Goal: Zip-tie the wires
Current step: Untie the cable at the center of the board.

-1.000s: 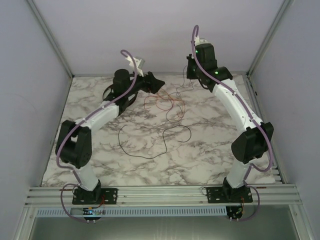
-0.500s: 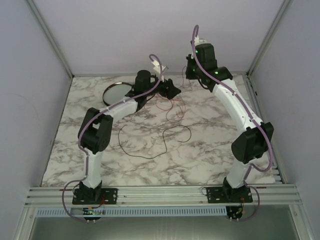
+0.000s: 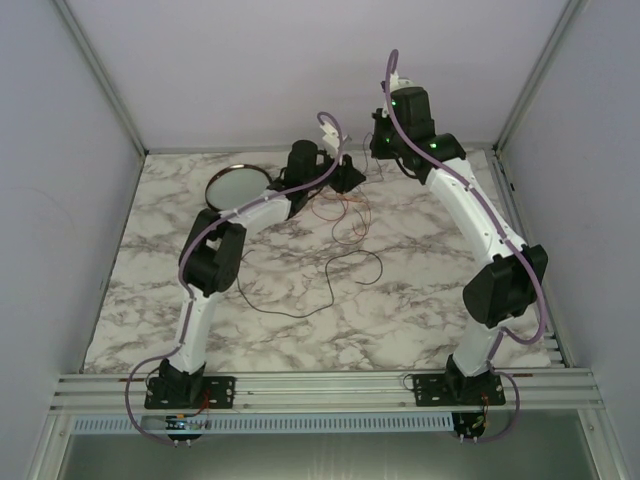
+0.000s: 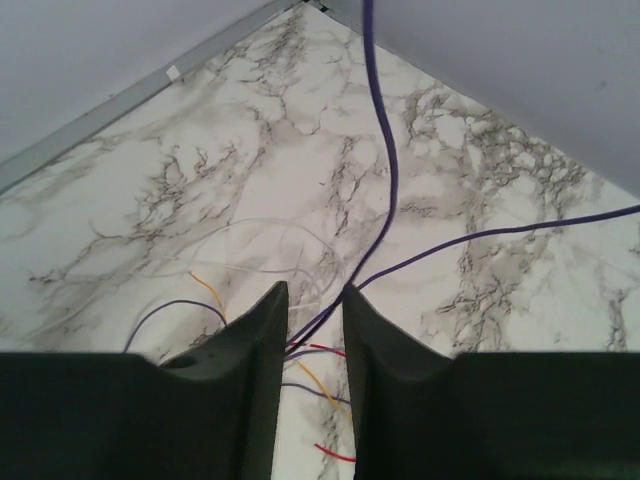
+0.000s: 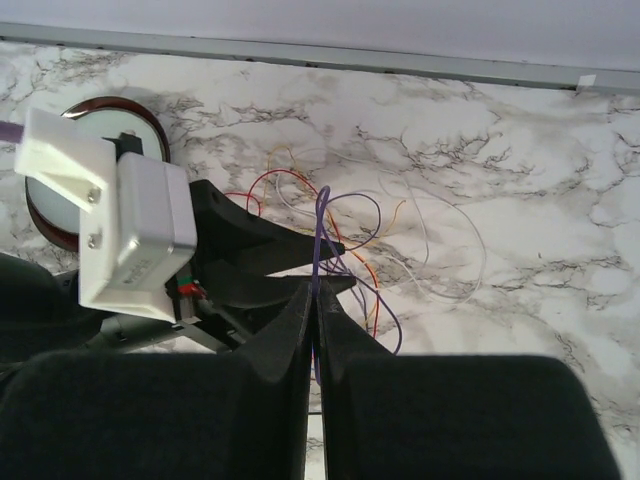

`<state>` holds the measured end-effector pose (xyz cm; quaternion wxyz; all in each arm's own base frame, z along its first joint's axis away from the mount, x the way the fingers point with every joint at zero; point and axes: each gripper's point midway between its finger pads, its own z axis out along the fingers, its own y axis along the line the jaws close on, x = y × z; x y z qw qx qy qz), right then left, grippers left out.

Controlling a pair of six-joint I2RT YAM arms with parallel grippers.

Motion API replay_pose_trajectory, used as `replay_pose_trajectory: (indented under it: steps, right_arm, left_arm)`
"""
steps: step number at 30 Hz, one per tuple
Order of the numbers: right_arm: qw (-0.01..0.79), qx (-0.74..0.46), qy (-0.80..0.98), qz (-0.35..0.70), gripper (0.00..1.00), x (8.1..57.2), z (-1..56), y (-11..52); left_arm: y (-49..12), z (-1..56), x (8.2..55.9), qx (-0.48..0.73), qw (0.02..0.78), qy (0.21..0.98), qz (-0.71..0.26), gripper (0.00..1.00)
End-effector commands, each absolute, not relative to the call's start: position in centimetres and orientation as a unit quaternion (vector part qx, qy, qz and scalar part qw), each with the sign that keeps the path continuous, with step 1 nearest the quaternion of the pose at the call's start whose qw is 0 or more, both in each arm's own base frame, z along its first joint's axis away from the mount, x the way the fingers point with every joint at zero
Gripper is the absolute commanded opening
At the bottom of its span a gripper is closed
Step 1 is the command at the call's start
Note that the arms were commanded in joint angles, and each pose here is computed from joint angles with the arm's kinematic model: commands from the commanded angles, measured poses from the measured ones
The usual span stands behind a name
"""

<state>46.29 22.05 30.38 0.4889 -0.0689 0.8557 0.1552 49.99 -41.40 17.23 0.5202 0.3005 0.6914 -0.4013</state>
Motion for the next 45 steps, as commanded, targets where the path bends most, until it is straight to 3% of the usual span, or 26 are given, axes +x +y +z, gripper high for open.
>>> replay_pose_trajectory:
  steps: [1, 4, 10, 17, 33, 41, 45]
  right_arm:
    - [0.511, -0.058, 0.841, 0.166, 0.00, 45.5, 33.3, 21.2]
    - [0.513, -0.049, 0.843, 0.151, 0.00, 45.7, 33.1, 20.2]
    - [0.527, -0.017, 0.845, 0.087, 0.00, 46.6, 33.0, 16.4]
    - [0.531, 0.025, 0.847, 0.017, 0.00, 47.5, 31.9, 13.1]
    - [0.588, 0.075, 0.798, 0.111, 0.00, 50.2, 27.4, 14.6]
    - [0.603, 0.064, 0.772, 0.191, 0.22, 51.0, 26.8, 17.4]
    - [0.604, 0.053, 0.766, 0.215, 0.28, 51.5, 26.5, 18.5]
  left_arm:
    - [-41.9, 18.3, 50.6, 0.308, 0.536, 0.681, -0.391, 0.19]
    - [-41.2, 18.9, 50.9, 0.309, 0.543, 0.688, -0.371, 0.00]
    - [-38.4, 24.9, 52.0, 0.273, 0.562, 0.712, -0.321, 0.00]
    - [-36.9, 39.7, 50.2, 0.263, 0.616, 0.663, -0.333, 0.00]
    - [-32.9, 56.2, 41.7, 0.206, 0.671, 0.571, -0.425, 0.00]
    - [-31.5, 57.9, 40.1, 0.194, 0.676, 0.569, -0.426, 0.00]
    - [-31.1, 58.5, 39.5, 0.192, 0.678, 0.564, -0.430, 0.00]
